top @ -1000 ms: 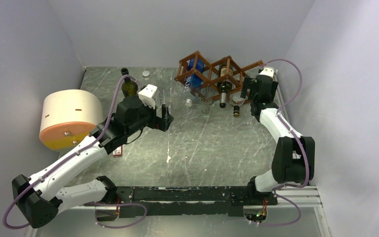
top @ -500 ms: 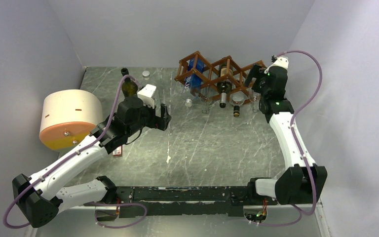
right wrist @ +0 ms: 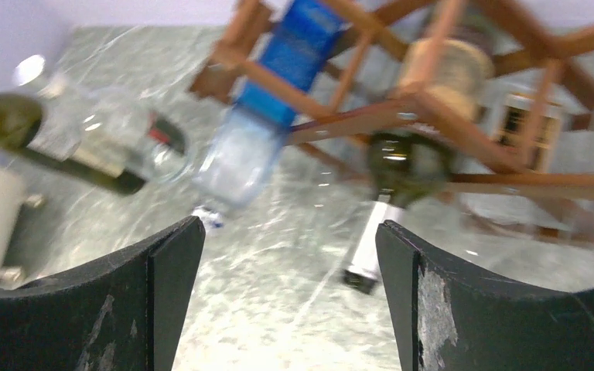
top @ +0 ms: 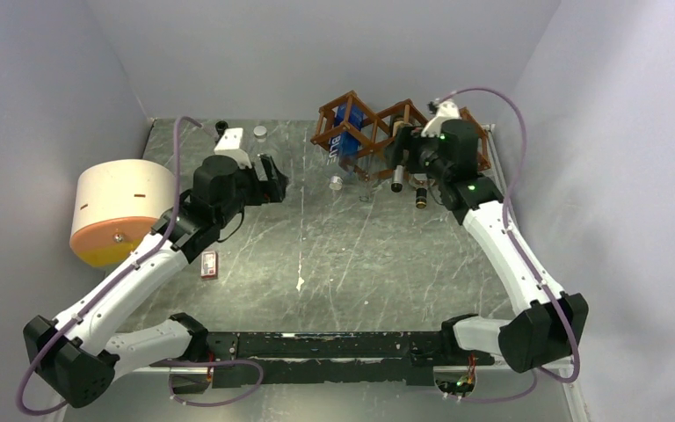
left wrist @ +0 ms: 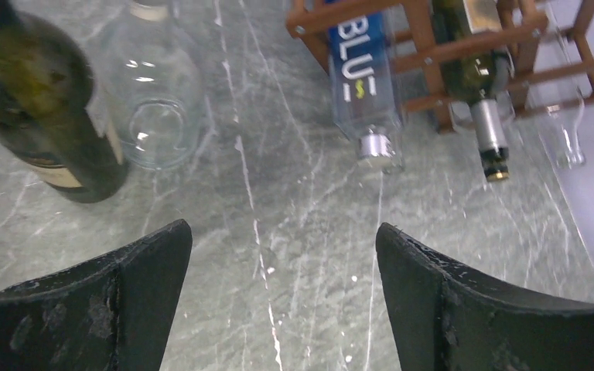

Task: Put the wine bottle on the wine rack

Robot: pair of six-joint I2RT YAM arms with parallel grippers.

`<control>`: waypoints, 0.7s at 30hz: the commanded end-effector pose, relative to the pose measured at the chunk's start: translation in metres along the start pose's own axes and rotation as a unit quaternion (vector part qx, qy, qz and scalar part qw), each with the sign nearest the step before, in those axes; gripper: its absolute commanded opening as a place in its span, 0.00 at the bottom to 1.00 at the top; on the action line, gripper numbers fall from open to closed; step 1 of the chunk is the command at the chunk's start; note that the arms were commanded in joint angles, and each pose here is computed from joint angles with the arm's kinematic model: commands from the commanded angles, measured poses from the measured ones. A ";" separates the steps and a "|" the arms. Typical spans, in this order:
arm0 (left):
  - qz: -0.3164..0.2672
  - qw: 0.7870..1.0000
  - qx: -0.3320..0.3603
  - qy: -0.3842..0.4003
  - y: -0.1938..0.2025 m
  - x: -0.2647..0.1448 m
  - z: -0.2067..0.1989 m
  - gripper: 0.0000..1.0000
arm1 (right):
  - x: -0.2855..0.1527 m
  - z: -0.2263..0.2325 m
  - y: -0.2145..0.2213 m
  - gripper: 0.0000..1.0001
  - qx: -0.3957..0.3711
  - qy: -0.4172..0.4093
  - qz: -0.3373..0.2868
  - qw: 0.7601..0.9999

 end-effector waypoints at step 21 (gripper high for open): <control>-0.227 0.971 -0.034 -0.069 -0.069 -0.097 0.025 1.00 | 0.129 0.245 0.008 0.83 -0.090 -0.169 -0.034 0.981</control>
Point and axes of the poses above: each gripper's point midway between its finger pads, its own x axis out along the fingers, its own z axis along the line the jaws close on, y = z × x, the point moved 10 cm from there along -x, back along the fingers, and after that the axes turned 10 degrees about -x, right-handed, at the moved point
